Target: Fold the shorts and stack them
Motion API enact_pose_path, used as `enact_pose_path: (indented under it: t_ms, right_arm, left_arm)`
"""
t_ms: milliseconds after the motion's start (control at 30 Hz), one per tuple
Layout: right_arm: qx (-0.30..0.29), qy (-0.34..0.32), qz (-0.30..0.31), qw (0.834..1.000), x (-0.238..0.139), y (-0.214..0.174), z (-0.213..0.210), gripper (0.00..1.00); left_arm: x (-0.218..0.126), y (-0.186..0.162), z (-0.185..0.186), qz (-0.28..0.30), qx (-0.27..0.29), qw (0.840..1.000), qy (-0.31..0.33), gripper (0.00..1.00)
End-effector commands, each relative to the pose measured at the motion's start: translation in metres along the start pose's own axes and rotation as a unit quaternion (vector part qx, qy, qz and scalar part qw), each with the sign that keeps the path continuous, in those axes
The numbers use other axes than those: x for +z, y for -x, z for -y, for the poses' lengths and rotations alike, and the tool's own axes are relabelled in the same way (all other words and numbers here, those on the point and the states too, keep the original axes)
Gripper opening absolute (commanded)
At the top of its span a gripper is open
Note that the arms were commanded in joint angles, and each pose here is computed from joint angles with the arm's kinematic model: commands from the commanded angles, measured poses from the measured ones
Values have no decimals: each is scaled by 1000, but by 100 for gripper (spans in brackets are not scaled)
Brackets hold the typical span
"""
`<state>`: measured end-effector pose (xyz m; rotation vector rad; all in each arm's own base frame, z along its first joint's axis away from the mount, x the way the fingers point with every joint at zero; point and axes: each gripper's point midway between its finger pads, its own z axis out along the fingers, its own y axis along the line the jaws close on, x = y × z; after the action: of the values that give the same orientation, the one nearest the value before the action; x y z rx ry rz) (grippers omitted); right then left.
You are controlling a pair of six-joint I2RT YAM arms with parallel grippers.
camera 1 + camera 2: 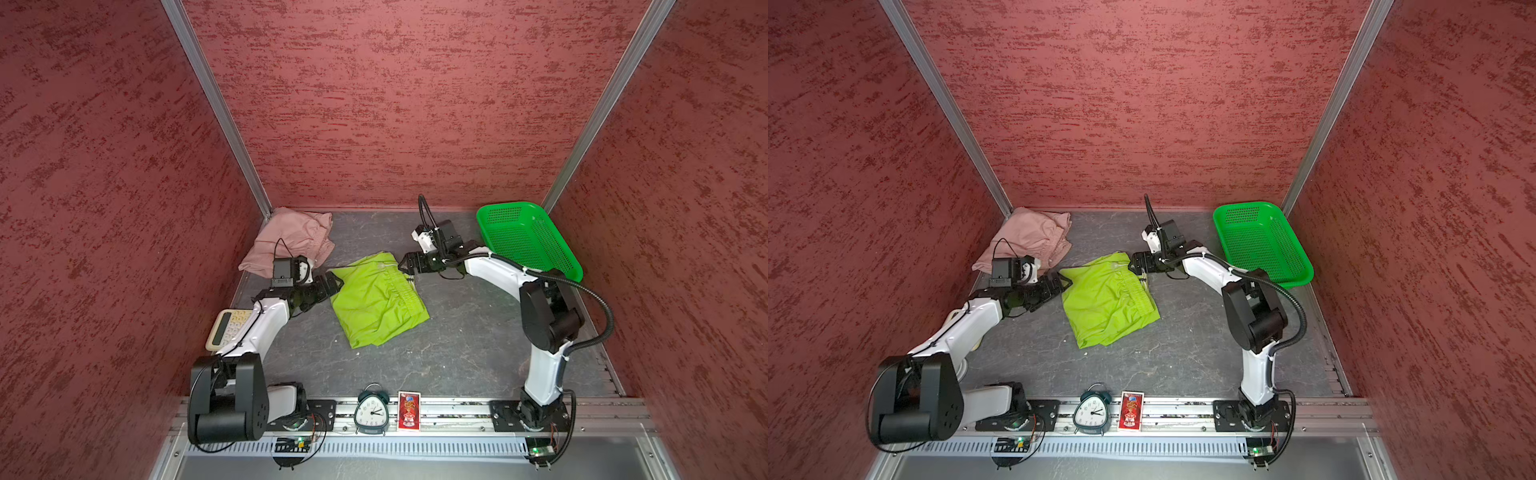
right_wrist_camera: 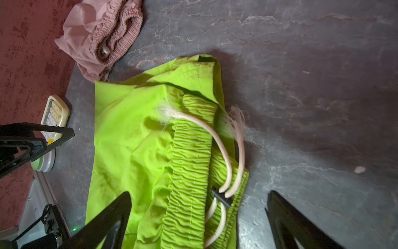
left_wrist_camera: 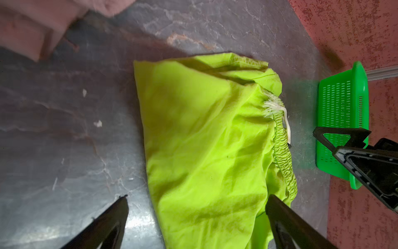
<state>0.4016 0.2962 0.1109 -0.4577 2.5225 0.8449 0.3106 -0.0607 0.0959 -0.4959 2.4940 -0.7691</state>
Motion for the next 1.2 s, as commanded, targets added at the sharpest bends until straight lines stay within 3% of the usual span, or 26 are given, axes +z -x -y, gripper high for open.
enact_pose_path:
  t_ms: [0,233,500,733,900,1167]
  right_arm:
    - [-18,4,-52,998,8,-39,10,99]
    - [-17,33,-64,997,24,-50,15,99]
    - [-8,140,-59,988,24,-57,-7,99]
    - [14,89,-57,994,33,-56,28,99]
    - [31,126,-51,990,41,-56,20,99]
    - [44,131,-17,990,38,-52,11,99]
  left_arm:
    - [7,-24,0,-26,-31,999,-22,99]
    - [18,-45,-10,-39,-63,997,-25,99]
    - [29,-54,-11,-41,-80,994,-57,99]
    - [37,-56,-16,-51,-97,993,-43,99]
    - [45,-60,-14,-62,-98,992,-42,99]
    - [-9,8,-5,-8,-29,996,85,99]
